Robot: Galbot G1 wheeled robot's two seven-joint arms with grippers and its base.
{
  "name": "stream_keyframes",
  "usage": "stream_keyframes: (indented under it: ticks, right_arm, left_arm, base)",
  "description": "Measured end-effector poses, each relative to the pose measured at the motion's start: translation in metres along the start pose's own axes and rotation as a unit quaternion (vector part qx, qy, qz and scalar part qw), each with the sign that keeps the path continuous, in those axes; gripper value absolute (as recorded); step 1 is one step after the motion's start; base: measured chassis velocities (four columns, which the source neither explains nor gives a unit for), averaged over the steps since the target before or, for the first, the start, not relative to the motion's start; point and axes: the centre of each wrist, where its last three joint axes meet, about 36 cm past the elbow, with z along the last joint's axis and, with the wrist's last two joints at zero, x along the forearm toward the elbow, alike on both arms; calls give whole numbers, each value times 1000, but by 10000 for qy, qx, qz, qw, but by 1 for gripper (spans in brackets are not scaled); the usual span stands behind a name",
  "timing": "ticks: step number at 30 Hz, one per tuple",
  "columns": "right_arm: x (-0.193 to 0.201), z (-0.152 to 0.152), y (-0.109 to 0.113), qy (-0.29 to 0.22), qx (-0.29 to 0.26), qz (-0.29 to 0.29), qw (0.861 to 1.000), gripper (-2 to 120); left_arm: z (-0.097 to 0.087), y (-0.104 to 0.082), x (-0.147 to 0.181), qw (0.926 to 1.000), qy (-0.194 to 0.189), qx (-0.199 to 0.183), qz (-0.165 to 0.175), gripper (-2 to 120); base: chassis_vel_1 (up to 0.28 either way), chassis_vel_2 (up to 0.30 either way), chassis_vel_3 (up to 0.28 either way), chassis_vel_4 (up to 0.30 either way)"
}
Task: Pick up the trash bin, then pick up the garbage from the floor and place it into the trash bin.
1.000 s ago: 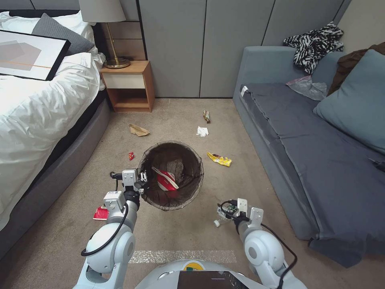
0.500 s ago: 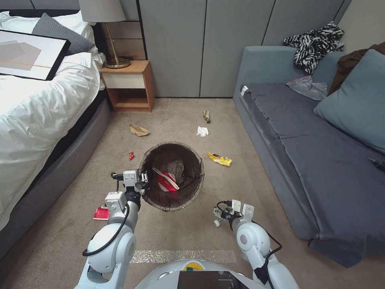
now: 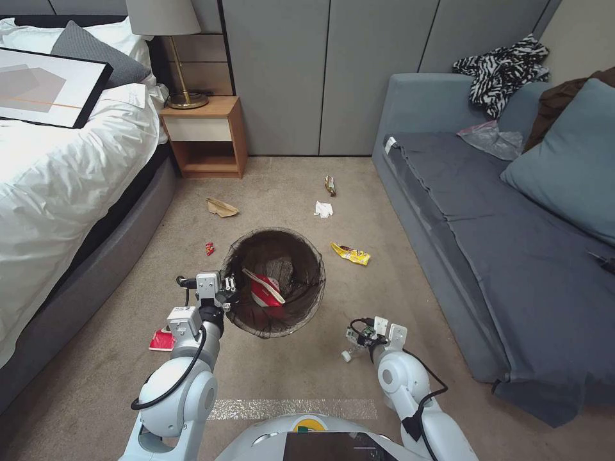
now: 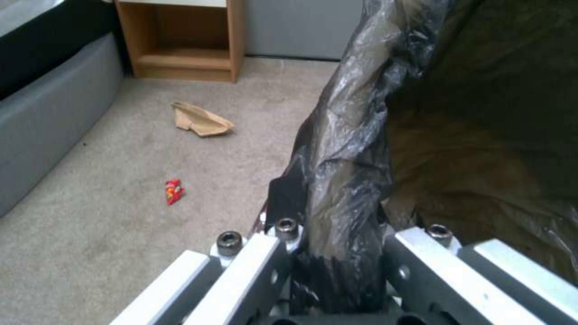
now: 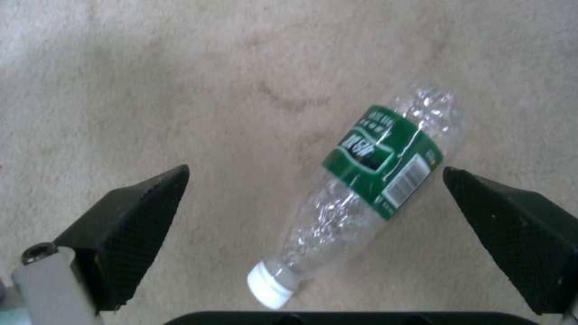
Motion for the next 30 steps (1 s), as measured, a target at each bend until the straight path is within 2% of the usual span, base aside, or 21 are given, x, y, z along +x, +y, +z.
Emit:
stream_keyframes:
  ticks: [13,30]
  right_arm:
    - [-18,6,-7,-42,-4,118,9999,100]
    - [-49,25,-28,23,52,315,9995,100]
  left_arm:
    - [0,0,2,10000,7,-11,5,2]
    - [0,0,2,10000,-2,-25,-9,2]
  base:
    - [0,0,0,0]
    - [0,0,0,0]
